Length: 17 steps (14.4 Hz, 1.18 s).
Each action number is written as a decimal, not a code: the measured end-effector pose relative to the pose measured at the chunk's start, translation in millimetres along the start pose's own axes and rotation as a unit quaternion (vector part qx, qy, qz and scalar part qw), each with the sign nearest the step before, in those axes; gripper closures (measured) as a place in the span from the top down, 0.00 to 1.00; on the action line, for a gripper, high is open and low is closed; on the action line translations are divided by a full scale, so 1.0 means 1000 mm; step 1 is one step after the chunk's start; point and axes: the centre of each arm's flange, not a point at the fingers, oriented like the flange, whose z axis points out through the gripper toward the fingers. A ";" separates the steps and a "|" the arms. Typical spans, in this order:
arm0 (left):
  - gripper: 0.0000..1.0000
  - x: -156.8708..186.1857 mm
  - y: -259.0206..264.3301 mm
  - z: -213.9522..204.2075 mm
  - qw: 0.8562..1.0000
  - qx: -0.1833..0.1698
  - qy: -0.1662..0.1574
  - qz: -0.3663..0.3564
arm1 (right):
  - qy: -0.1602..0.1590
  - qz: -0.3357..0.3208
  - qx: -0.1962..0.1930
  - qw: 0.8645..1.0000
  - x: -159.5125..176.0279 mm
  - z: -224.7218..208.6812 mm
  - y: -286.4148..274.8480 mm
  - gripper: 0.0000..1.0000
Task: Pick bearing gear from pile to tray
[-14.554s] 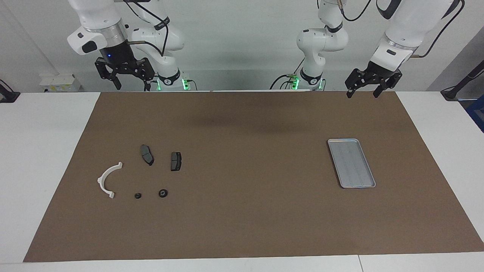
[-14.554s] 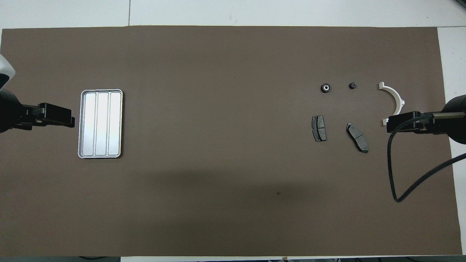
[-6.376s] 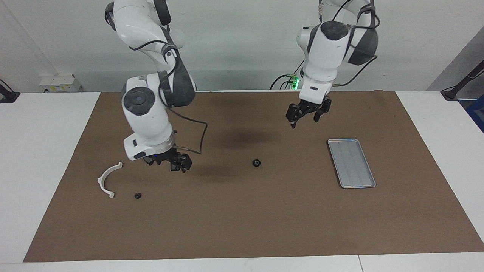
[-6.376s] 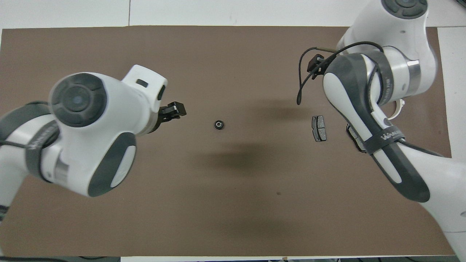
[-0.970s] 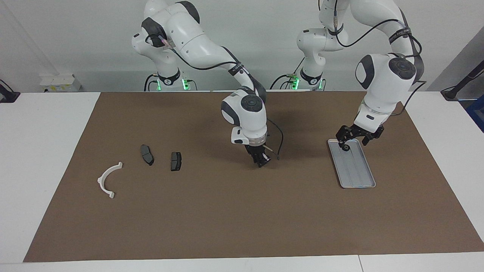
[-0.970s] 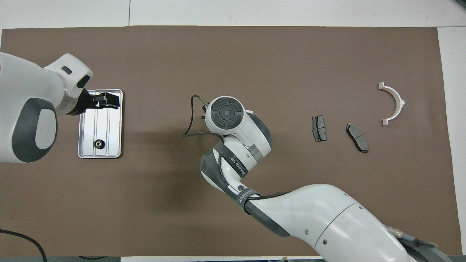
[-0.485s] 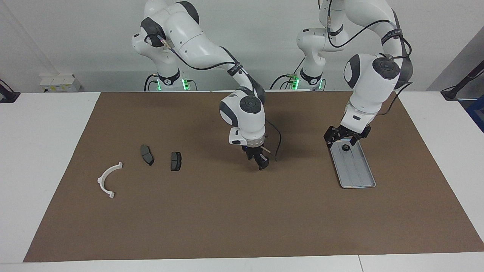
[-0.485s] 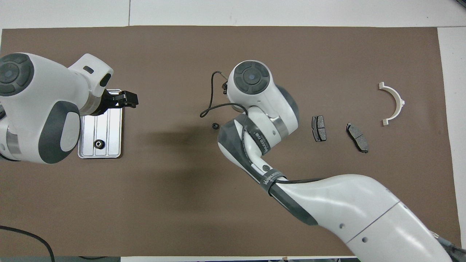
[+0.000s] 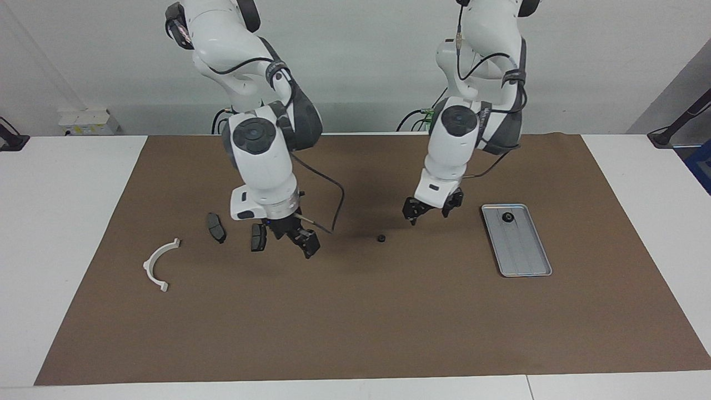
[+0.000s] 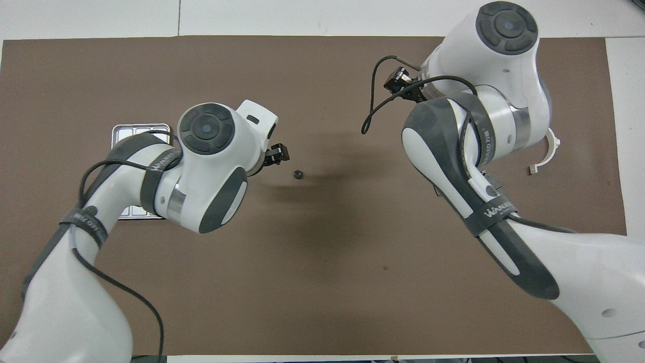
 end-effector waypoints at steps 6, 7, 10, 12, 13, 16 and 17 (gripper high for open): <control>0.99 -0.014 0.048 0.051 1.000 -0.013 0.008 -0.008 | -0.016 -0.097 -0.017 0.995 0.055 0.006 0.070 1.00; 1.00 -0.013 0.047 0.052 1.000 -0.013 0.010 -0.009 | -0.017 -0.096 -0.018 0.995 0.060 0.006 0.077 1.00; 1.00 -0.013 0.044 0.059 1.000 -0.008 0.006 -0.010 | -0.017 -0.110 -0.018 0.994 0.066 0.006 0.085 1.00; 1.00 -0.018 0.044 0.068 1.000 -0.003 -0.001 -0.008 | -0.017 -0.171 -0.019 0.985 0.066 0.001 0.093 1.00; 0.97 -0.022 0.045 0.072 1.000 -0.001 -0.003 -0.005 | -0.016 -0.204 -0.023 0.979 0.066 -0.004 0.103 1.00; 1.00 -0.030 0.049 0.075 1.000 0.001 -0.006 0.001 | -0.003 -0.252 -0.037 0.967 0.061 -0.040 0.149 1.00; 0.94 -0.032 0.052 0.075 1.000 0.001 -0.006 0.003 | 0.006 -0.255 -0.039 0.966 0.053 -0.059 0.159 1.00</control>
